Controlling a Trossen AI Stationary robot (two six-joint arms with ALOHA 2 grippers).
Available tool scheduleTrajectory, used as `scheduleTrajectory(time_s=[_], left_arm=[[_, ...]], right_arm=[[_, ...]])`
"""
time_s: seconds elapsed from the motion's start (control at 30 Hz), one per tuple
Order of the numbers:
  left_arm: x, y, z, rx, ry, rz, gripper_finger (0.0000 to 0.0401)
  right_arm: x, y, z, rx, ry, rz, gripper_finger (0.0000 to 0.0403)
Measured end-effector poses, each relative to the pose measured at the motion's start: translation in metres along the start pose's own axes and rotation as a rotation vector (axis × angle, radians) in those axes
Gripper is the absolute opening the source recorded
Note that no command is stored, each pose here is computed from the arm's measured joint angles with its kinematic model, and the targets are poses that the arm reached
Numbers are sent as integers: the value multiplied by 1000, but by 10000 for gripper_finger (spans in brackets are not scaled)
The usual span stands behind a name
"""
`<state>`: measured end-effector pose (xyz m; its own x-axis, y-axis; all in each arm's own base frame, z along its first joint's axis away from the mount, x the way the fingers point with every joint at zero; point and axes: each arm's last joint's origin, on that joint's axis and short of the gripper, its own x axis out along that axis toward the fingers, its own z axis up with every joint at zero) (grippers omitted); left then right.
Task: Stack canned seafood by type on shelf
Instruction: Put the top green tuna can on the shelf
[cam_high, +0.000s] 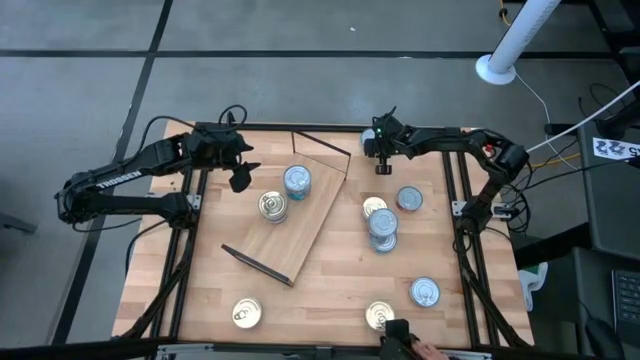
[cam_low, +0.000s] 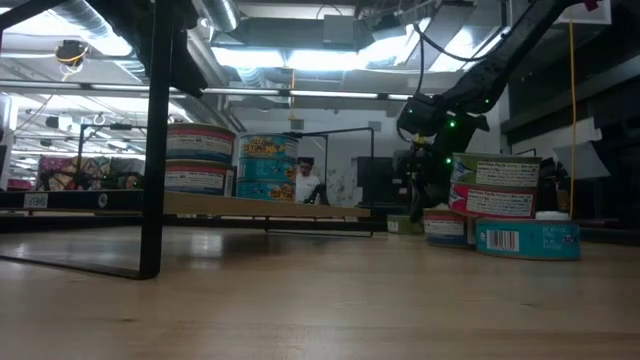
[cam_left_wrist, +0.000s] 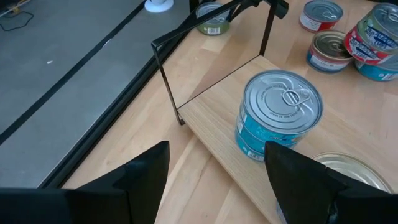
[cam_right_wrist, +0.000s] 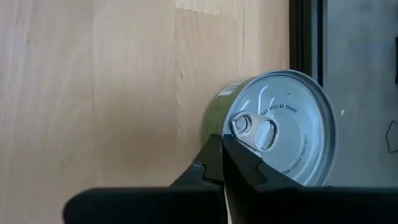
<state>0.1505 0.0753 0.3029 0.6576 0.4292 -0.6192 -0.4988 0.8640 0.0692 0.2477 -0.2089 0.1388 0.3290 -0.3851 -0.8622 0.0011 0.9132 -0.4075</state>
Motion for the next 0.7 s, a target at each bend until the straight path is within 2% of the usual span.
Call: scheduleTrajectory(time_s=[0.4,0.7], left_arm=[[0,0,0,0,0,0,258],[0,0,0,0,0,0,258]], right_arm=[[-21,-23,20,0,61,58,0],[-33,-30,25,49,105,93,0]])
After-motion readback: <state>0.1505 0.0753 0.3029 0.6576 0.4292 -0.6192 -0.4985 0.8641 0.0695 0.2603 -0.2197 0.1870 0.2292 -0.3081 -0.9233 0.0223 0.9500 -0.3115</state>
